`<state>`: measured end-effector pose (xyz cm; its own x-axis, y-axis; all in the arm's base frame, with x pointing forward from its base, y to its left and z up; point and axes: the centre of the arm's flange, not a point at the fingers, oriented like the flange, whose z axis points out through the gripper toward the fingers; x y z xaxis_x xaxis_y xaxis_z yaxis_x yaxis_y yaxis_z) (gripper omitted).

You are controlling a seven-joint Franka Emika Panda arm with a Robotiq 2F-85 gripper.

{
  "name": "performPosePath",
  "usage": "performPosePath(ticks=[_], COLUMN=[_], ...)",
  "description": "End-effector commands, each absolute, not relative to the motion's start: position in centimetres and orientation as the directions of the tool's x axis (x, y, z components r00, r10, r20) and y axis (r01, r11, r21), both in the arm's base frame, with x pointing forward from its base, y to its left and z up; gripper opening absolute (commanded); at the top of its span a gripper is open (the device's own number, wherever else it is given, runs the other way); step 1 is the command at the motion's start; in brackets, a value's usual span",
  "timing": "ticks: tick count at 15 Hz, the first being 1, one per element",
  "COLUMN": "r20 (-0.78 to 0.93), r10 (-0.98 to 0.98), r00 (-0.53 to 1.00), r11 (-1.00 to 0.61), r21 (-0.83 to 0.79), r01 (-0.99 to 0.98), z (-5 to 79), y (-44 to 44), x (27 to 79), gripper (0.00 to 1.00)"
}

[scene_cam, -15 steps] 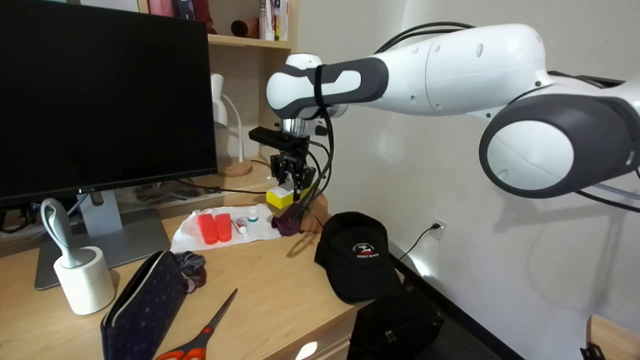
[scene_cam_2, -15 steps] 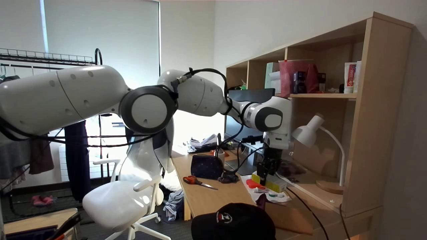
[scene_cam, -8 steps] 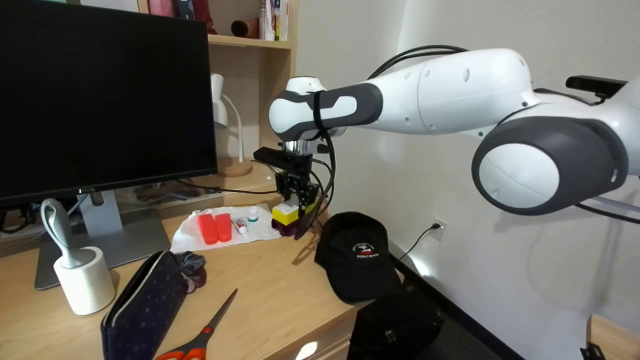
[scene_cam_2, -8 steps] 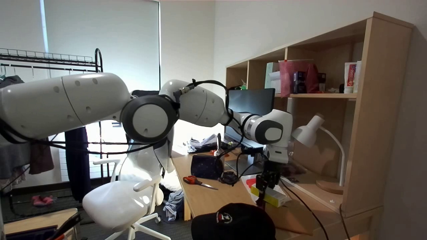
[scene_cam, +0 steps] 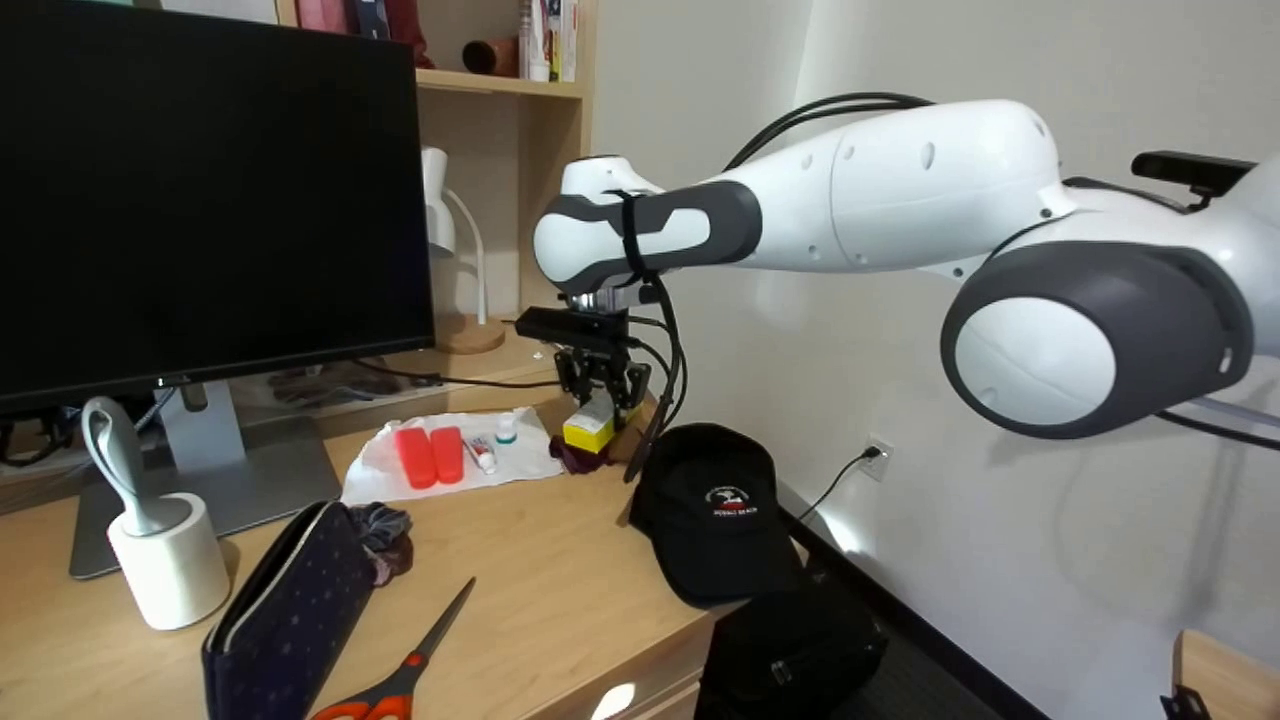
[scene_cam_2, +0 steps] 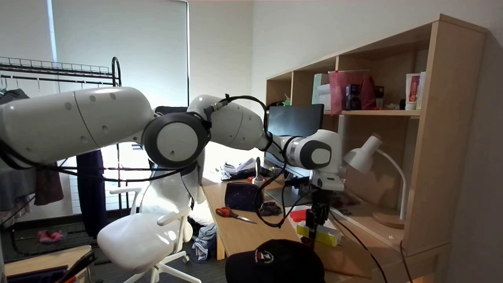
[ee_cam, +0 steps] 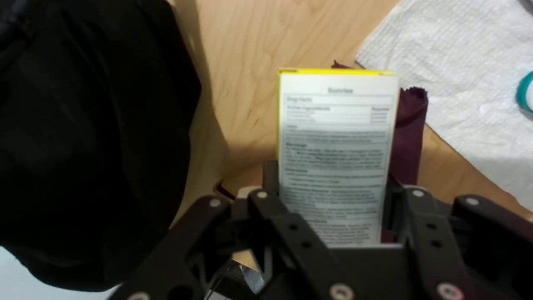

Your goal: Pick up the yellow and white box and move it slightly forward.

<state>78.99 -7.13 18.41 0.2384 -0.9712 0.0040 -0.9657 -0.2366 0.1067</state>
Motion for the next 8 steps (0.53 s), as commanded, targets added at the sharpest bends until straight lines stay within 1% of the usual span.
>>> performPosePath(ticks=[1,2,5,8], r20=[0.039,0.044,0.037,0.044], r10=[-0.948,-0.945,-0.94,-0.934], r00=[0.317,0.324,0.338,0.355], r11=[-0.309,-0.314,-0.331,-0.35], r21=[0.145,0.144,0.128,0.099], r01=[-0.94,-0.938,-0.935,-0.932], z=[17.6,17.6,17.8,18.7], y=[-8.0,-8.0,-7.8,-7.1], x=[82.1,82.1,81.6,81.1], gripper=[0.79,0.8,0.98,1.0])
